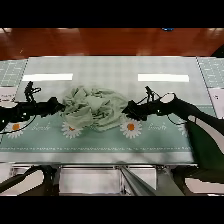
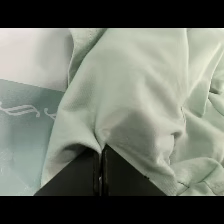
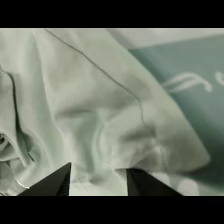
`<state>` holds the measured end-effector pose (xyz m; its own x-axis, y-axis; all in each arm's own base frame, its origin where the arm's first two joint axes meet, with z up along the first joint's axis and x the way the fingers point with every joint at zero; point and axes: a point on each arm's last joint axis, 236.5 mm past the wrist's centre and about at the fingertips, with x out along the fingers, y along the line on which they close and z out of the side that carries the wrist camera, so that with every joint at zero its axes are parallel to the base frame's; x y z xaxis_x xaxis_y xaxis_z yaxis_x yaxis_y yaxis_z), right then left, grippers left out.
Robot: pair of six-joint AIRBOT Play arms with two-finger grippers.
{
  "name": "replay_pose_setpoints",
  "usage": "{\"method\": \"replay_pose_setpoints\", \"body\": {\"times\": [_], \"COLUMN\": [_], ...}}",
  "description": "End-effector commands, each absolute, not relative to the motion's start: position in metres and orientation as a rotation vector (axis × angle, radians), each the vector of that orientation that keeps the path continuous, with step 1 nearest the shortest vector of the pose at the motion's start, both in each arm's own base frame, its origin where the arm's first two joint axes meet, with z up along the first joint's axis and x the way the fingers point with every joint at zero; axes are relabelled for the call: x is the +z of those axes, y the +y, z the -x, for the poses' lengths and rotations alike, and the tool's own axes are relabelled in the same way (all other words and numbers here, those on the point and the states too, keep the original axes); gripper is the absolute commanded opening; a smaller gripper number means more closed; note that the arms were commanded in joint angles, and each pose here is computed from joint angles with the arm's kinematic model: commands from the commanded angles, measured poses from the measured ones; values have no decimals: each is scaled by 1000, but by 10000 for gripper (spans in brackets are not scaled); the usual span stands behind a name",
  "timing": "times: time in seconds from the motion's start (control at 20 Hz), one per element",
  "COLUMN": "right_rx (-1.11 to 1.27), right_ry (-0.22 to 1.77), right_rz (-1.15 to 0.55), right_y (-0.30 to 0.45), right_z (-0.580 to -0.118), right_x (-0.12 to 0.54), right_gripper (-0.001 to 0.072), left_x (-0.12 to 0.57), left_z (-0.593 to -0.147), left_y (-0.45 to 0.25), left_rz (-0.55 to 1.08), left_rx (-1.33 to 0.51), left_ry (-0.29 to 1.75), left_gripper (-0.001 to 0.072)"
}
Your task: Fold the shirts.
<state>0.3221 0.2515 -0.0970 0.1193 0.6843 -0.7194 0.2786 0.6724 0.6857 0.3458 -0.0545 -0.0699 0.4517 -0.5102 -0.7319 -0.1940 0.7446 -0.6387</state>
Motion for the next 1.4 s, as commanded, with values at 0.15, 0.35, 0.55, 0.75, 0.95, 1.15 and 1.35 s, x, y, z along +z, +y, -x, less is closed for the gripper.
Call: {"method": "replay_pose_setpoints", "body": {"times": [0.15, 0.35, 0.55, 0.75, 0.95, 1.15, 1.35], "right_rx": [431, 485, 646, 599, 550, 443, 320], "right_ry": [1521, 1514, 1460, 1079, 636, 298, 84], "right_rz": [-827, -788, -649, -513, -384, -217, -118], "right_y": [278, 297, 296, 227, 156, 108, 75], "right_z": [-340, -347, -353, -429, -433, -359, -266], "right_x": [-99, -97, -51, 99, 293, 426, 490], "right_gripper": [407, 122, 22, 22, 21, 22, 21], "left_x": [-69, -69, -32, 125, 307, 427, 482], "left_z": [-346, -346, -368, -426, -420, -364, -300], "left_y": [-54, -55, -47, -18, -6, -19, -47], "left_rz": [739, 739, 760, 845, 688, 459, 307], "left_rx": [-220, -221, -264, -369, -487, -509, -500], "left_ry": [1108, 1109, 1039, 660, 305, 74, -61], "left_gripper": [16, 16, 16, 16, 16, 16, 16]}}
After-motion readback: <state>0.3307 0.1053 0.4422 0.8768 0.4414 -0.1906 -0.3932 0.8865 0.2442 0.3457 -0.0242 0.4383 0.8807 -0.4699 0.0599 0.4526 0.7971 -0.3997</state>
